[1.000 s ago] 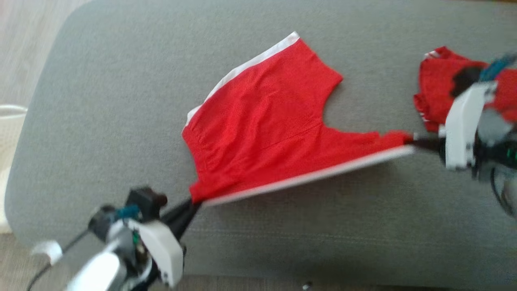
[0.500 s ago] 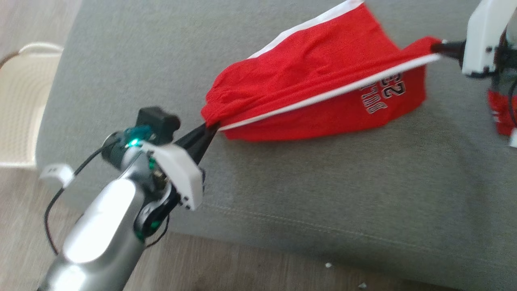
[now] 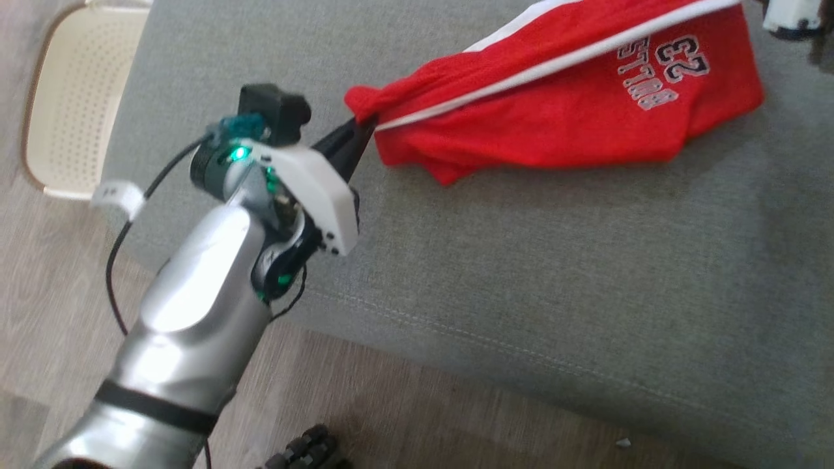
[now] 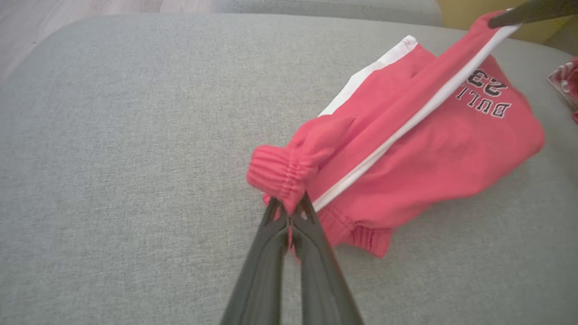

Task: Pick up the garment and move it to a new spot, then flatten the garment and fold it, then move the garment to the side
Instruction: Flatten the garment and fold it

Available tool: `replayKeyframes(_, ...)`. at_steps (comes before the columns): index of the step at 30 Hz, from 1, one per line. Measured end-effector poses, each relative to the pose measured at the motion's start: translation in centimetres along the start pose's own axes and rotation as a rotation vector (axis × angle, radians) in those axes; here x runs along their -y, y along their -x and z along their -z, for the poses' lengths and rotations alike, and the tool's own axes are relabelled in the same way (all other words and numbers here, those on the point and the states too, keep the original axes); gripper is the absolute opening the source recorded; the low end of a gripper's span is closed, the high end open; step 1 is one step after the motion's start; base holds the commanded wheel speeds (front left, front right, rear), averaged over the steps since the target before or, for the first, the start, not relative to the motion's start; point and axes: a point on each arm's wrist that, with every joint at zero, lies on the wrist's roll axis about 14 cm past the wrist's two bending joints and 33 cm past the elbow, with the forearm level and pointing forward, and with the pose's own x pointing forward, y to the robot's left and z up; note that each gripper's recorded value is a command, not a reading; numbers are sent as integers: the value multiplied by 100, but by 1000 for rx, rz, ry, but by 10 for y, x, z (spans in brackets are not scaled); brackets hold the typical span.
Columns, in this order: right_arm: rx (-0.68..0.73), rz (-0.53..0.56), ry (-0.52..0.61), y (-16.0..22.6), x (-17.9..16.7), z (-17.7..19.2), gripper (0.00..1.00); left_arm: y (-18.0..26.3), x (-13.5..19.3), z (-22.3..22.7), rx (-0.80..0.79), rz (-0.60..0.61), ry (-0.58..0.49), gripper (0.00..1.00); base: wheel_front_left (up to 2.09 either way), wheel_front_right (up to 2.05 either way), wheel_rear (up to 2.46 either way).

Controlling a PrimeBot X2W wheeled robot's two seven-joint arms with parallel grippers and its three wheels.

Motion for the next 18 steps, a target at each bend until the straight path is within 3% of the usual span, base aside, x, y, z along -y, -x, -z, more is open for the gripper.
replayKeyframes(14,38,-7,22,-48,-3,-12,0,-41,-18,1,-45,-31,-11,0,0,0,0)
replayKeyframes(15,50,-7,23,-49,-3,-14,0,-42,-17,3,-52,-31,-6,36,0,0,0)
replayKeyframes(16,64,-7,21,-50,-2,-17,0,-44,-18,4,-55,-33,-4,100,0,0,0)
replayKeyframes(17,87,1,25,-51,0,-21,71,-45,-18,5,-53,-34,-5,100,0,0,0)
replayKeyframes(18,114,10,33,-51,2,-26,100,-47,-19,4,-44,-36,-2,100,0,0,0)
